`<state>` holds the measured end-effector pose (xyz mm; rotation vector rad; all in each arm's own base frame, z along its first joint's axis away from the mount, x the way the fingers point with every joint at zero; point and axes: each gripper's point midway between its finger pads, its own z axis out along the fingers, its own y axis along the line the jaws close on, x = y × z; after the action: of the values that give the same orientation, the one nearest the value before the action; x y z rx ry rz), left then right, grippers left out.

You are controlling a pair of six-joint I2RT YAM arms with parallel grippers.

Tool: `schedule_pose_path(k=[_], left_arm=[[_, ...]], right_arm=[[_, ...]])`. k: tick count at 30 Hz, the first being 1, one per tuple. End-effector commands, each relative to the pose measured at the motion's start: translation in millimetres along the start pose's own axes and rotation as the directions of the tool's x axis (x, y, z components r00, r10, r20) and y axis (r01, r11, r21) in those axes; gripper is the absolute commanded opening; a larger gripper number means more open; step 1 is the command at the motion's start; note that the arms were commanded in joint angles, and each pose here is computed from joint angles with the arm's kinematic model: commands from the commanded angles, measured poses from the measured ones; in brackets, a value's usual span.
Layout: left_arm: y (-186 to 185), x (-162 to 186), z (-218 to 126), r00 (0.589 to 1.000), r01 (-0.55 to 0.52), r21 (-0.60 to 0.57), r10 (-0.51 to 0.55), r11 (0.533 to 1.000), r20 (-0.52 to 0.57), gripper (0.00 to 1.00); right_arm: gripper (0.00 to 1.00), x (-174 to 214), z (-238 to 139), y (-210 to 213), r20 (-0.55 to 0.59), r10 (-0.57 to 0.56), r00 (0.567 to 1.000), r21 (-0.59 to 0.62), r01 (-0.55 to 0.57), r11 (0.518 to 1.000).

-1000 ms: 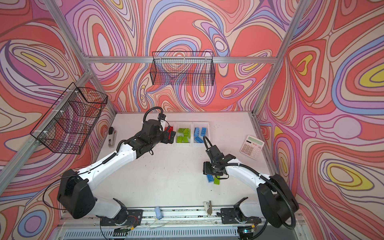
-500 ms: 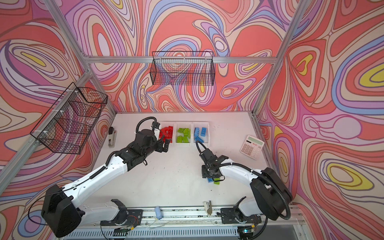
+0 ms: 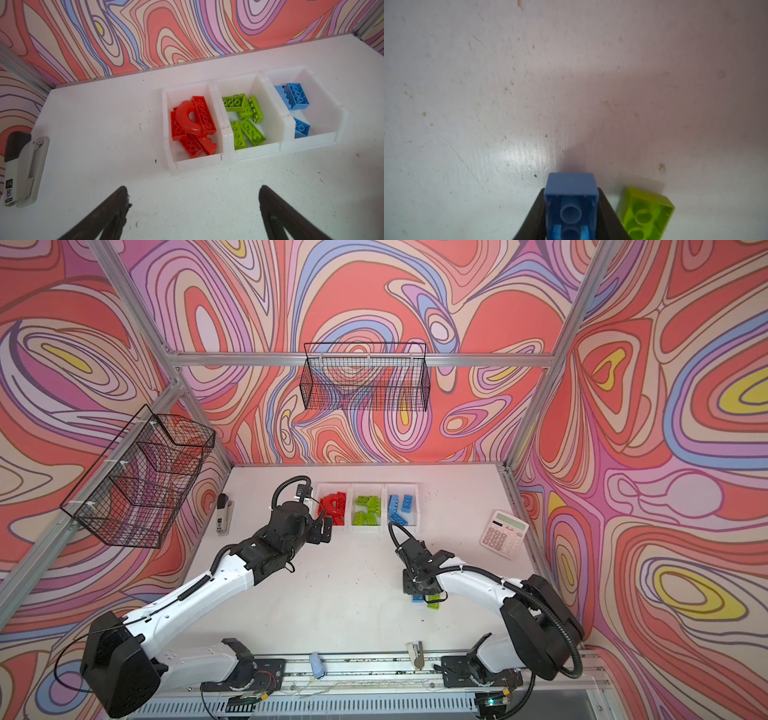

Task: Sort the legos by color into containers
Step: 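Carry blue brick with right gripper into blue bin and release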

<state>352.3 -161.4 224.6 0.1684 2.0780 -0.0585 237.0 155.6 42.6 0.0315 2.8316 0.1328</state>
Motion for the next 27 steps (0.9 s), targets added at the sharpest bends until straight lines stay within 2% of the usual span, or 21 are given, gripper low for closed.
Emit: schedule_pose_path(k=[1, 5, 9, 13, 20, 23, 27], left_arm=[[9, 2, -5, 1.0, 0.024, -0.038, -0.024, 0.999, 0.002, 1.0], [21, 9, -7, 0.999, 0.054, -0.088, -0.054, 0.995, -0.003, 1.0], [22, 12, -12, 0.999, 0.033, -0.076, -0.034, 0.997, -0.02, 1.0], [21, 14, -19, 1.0, -0.003, -0.051, 0.001, 0.999, -0.029, 1.0], [23, 25, -28, 0.998, -0.046, -0.024, 0.044, 0.999, -0.043, 0.97], [23, 27, -29, 0.997, -0.061, -0.018, 0.061, 0.998, -0.045, 0.97], [17, 26, -29, 0.996, -0.072, 0.013, 0.073, 0.997, -0.049, 0.95]], right_arm=[[0.28, -46, -27, 10, 0.146, 0.034, 0.989, 0.007, -0.036, 0.999], [0.29, -97, -39, 21, 0.215, 0.017, 0.976, 0.013, -0.02, 1.0], [0.3, -148, -36, 24, 0.249, 0.024, 0.968, -0.009, -0.022, 1.0], [0.32, -190, -31, 28, 0.261, -0.024, 0.965, 0.03, 0.017, 0.999], [0.35, -220, 5, 20, 0.229, -0.016, 0.973, 0.067, 0.001, 0.998], [0.4, -229, 7, 19, 0.25, -0.002, 0.968, 0.068, -0.016, 0.998], [0.53, -238, 6, 17, 0.267, 0.01, 0.964, 0.066, -0.028, 0.997]])
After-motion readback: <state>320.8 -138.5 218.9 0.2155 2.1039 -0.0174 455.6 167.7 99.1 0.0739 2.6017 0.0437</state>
